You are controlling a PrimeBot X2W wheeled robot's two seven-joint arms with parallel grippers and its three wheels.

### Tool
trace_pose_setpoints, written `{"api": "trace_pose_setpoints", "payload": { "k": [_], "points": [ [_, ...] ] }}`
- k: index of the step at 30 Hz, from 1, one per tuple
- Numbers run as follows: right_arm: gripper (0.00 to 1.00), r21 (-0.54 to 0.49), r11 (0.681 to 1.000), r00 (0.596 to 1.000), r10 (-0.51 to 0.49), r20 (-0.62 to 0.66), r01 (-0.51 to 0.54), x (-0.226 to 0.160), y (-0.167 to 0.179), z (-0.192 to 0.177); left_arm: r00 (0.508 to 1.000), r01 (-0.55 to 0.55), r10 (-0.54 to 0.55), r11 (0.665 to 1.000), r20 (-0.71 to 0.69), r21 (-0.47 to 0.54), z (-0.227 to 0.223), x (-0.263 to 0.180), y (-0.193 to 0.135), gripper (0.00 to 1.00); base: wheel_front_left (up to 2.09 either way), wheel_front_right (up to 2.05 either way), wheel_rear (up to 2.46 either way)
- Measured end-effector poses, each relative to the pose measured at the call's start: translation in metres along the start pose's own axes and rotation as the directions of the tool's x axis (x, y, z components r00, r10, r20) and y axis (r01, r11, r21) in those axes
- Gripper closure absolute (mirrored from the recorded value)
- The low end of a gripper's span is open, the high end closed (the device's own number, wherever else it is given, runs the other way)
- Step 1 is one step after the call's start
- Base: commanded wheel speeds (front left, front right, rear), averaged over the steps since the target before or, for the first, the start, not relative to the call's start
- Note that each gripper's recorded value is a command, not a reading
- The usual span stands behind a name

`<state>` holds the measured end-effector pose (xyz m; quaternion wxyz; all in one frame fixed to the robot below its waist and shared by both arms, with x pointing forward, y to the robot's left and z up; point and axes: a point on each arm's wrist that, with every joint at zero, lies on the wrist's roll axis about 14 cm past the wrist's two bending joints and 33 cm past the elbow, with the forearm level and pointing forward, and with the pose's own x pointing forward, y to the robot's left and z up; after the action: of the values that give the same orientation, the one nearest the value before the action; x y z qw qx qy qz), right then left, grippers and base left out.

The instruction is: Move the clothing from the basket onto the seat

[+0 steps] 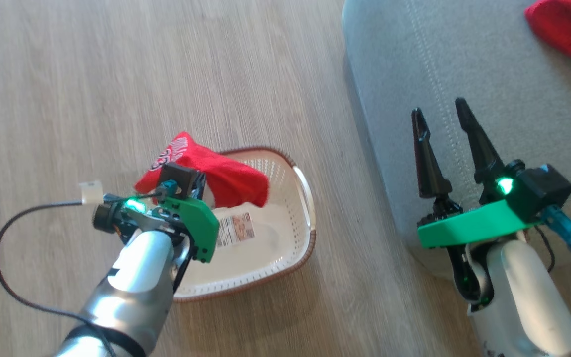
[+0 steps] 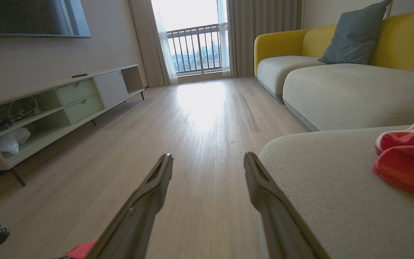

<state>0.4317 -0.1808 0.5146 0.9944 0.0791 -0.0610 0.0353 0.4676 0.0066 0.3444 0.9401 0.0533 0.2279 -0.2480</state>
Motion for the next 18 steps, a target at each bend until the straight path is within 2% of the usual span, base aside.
{"api": "trace_pose_setpoints", "payload": {
  "k": [9,18],
  "points": [
    [0.00,0.012,1.000,1.000,0.000,0.019,0.000,-0.025,0.006,0.014,0.978,-0.019,0.029,0.999,0.209,-0.049,0.059,-0.034,-0.009,1.00,0.00,0.00,0.00],
    [0.00,0.012,1.000,0.999,0.012,0.035,-0.013,-0.040,0.013,0.022,0.899,-0.051,0.075,0.996,0.431,-0.068,0.121,-0.074,-0.005,1.00,0.00,0.00,0.00]
  ]
}}
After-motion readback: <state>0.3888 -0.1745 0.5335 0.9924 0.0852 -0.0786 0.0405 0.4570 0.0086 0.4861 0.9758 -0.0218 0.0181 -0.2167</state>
